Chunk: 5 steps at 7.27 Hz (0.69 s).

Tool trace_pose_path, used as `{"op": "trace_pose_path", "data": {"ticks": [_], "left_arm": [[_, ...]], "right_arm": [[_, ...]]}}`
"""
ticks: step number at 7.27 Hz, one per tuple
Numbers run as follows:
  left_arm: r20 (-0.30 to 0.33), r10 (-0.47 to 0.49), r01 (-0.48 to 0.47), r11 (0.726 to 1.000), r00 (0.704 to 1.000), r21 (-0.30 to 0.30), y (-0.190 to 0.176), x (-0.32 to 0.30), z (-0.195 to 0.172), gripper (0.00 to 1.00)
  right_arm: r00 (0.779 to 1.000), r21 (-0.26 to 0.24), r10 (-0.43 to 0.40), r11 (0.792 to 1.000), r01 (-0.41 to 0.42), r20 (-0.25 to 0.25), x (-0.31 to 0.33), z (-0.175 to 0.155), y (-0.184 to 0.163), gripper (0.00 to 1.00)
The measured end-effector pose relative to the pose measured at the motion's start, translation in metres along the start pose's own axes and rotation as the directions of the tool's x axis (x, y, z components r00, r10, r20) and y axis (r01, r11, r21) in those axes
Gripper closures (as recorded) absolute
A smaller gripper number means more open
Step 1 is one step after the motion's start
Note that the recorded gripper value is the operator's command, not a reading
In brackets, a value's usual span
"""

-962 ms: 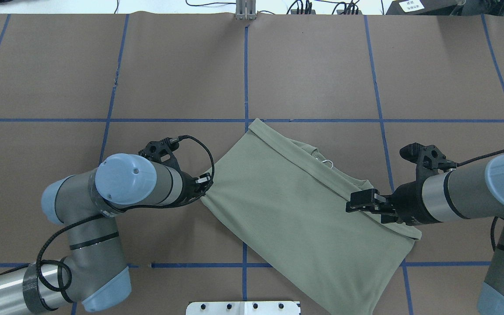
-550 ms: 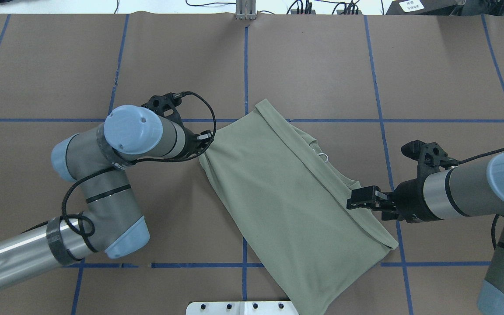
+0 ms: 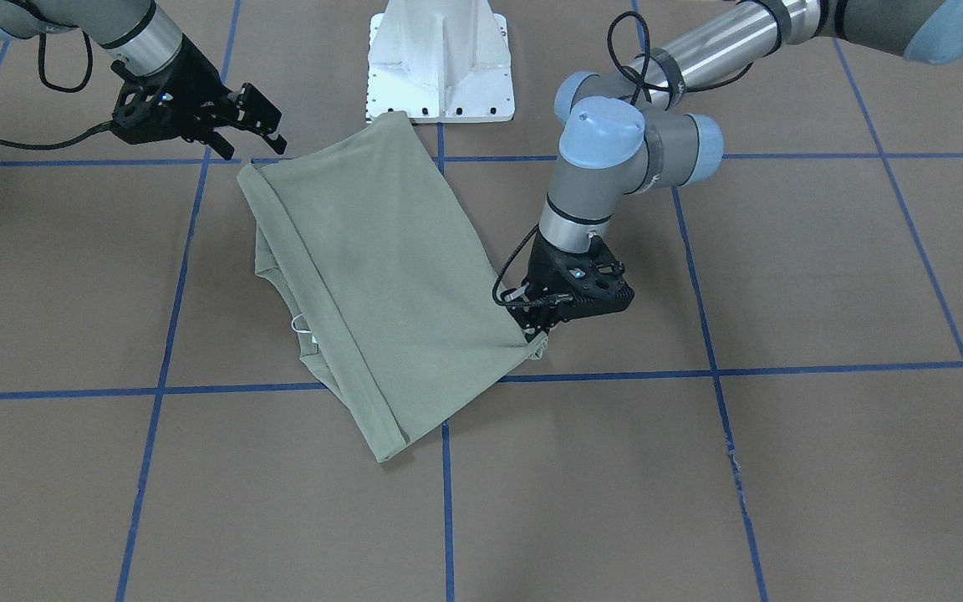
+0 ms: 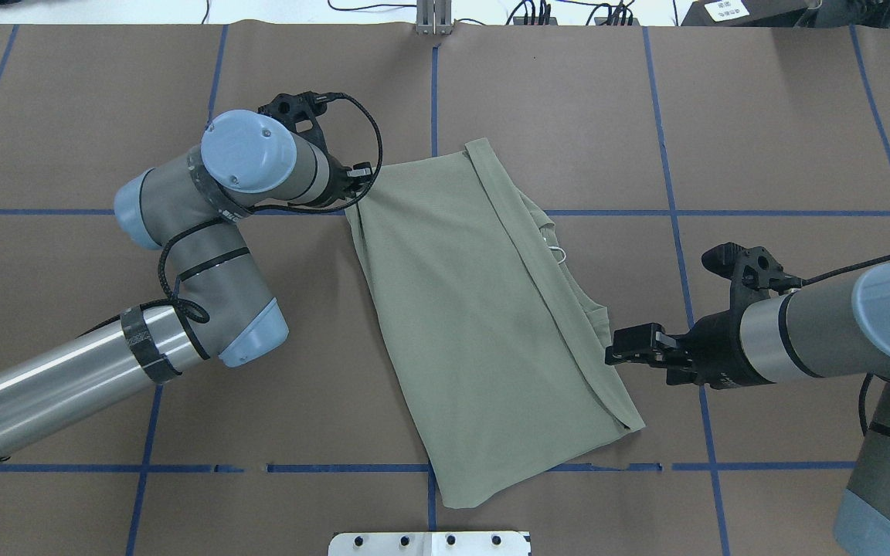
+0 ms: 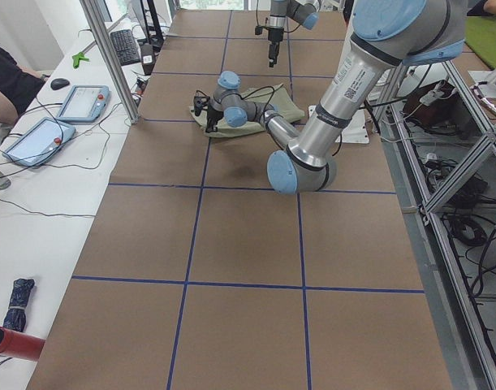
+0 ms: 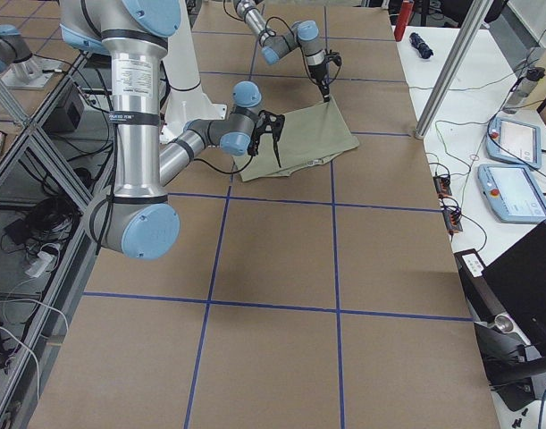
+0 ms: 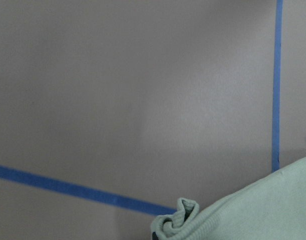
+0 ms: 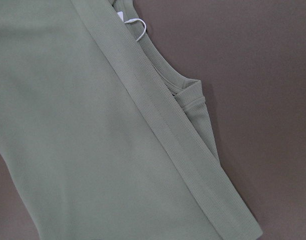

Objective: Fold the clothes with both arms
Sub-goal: 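Pull the grasped corner away from the robot with the left gripper, turning the shirt lengthwise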

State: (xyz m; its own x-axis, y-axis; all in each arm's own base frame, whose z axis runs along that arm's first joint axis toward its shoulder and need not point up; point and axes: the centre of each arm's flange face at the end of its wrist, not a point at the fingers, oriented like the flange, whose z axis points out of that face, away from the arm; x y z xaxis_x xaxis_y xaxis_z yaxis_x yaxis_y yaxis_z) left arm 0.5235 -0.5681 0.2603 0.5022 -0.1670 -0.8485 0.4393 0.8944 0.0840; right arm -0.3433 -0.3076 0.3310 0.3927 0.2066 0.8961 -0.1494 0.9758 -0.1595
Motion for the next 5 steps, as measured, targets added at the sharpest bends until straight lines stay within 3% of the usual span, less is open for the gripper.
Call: {"op": "trace_pose_path", "data": {"ticks": [5], "left_arm": [[-0.101,0.058,-0.042,0.988,0.993,0.152,-0.049,0.051,0.048,1.0]], "right_arm": [[1.0,-0.001,-0.002,1.0,0.002,0.004,-0.003,0.0,0.0,0.0]]}}
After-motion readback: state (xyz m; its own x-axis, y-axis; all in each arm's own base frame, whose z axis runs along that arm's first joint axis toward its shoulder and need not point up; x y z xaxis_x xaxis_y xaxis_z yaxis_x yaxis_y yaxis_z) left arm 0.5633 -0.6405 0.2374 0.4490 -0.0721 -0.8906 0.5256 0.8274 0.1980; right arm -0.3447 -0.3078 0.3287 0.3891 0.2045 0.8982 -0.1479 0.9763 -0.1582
